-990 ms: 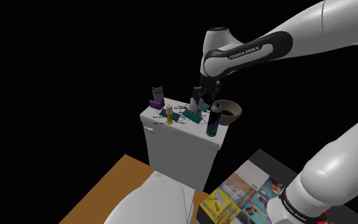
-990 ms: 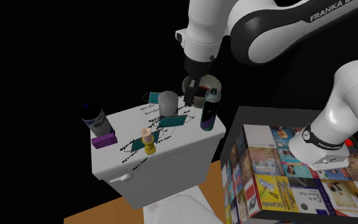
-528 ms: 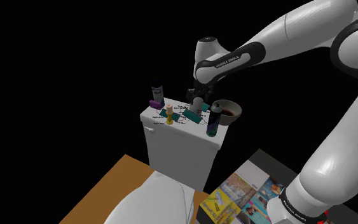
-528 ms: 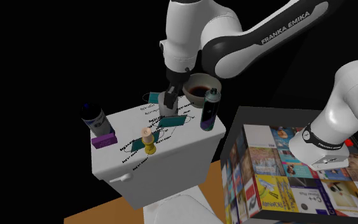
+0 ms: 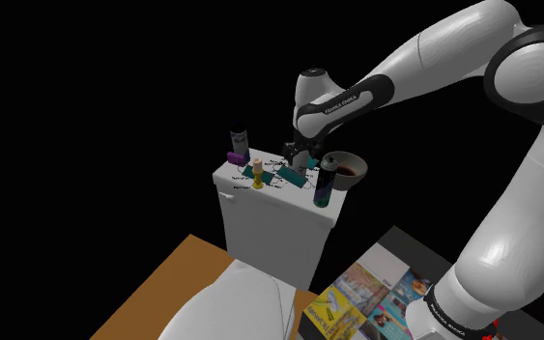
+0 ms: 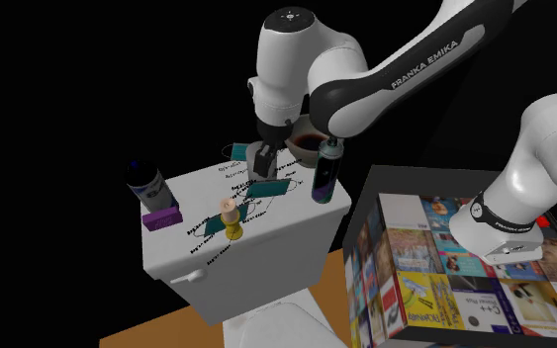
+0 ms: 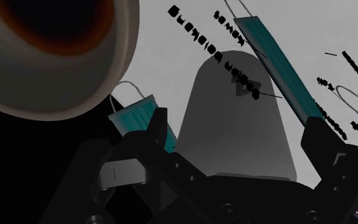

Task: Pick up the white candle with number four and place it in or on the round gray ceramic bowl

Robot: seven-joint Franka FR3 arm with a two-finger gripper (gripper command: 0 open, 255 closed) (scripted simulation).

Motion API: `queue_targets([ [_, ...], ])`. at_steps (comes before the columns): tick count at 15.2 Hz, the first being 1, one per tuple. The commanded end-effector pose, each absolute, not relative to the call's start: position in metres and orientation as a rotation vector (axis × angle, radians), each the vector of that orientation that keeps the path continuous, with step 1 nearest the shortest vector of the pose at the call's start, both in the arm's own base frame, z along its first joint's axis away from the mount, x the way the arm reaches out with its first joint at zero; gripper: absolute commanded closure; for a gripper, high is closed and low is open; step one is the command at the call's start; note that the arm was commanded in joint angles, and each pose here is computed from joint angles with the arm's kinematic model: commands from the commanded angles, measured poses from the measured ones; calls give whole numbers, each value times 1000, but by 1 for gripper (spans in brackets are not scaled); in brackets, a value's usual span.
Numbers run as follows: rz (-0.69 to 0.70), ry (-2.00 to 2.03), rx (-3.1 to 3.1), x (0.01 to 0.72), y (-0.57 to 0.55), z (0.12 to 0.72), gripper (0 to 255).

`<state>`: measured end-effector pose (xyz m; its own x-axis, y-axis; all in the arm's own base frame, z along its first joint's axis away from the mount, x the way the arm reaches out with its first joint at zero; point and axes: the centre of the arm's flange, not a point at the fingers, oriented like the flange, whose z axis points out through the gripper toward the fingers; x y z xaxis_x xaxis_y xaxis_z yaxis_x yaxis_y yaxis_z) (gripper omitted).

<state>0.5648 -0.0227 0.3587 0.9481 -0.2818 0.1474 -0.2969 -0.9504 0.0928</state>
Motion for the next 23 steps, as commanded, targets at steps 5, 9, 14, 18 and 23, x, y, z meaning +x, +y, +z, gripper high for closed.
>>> queue_targets([
  [5,202,-445,2988,565,-23,358,0],
  [9,202,-445,2988,565,-23,358,255],
  [14,202,-445,2988,565,-23,358,255],
  [18,202,-445,2988,565,-23,374,255],
  [23,202,-445,2988,565,-23,400,255],
])
